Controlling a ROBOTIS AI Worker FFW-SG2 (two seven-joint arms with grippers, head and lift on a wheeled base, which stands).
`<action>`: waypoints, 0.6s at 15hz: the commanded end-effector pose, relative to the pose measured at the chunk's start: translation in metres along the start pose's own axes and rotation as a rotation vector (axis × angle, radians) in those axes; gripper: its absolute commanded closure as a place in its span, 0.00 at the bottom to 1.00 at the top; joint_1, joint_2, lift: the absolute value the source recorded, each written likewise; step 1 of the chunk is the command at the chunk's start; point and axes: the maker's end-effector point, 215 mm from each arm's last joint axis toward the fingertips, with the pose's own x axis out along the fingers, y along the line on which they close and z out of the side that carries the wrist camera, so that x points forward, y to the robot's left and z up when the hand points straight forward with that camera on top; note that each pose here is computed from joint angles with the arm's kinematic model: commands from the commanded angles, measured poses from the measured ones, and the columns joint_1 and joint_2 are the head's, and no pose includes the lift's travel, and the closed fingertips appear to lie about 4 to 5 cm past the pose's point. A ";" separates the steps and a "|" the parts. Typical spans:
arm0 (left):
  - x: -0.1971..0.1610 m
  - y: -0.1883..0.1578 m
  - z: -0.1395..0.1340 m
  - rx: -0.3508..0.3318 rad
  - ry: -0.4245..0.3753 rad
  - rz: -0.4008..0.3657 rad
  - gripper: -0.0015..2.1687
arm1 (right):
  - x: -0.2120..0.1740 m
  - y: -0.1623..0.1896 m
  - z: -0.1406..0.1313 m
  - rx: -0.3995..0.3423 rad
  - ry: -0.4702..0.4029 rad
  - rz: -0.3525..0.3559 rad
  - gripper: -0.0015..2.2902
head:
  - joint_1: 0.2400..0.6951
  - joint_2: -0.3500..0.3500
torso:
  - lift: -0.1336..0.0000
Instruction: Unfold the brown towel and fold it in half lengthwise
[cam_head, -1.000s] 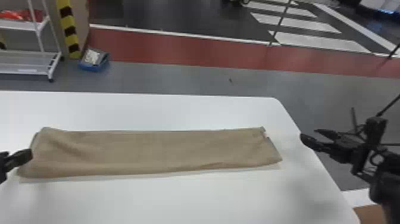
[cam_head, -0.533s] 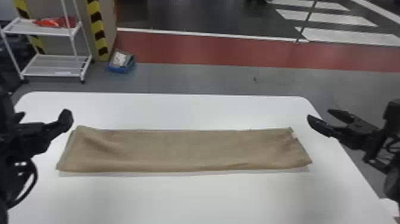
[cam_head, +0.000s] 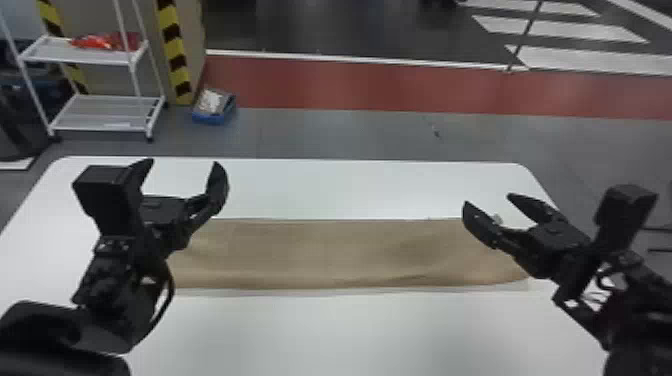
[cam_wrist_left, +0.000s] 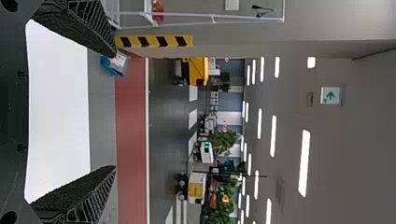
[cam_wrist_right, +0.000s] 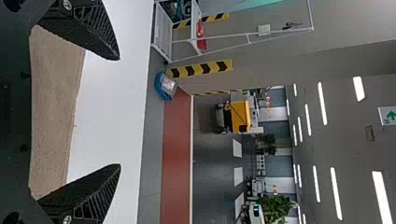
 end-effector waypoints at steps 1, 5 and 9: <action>-0.010 -0.020 0.006 -0.011 -0.032 -0.028 0.01 | -0.017 0.033 0.001 -0.034 -0.055 -0.003 0.03 | 1.00 0.30 | 0.20; -0.037 -0.007 0.016 0.015 -0.120 0.007 0.01 | -0.058 0.045 0.007 -0.054 -0.132 -0.044 0.04 | 1.00 0.31 | 0.20; -0.058 0.012 -0.013 0.053 0.001 0.019 0.02 | -0.081 0.047 0.009 -0.041 -0.174 -0.061 0.04 | 1.00 0.32 | 0.20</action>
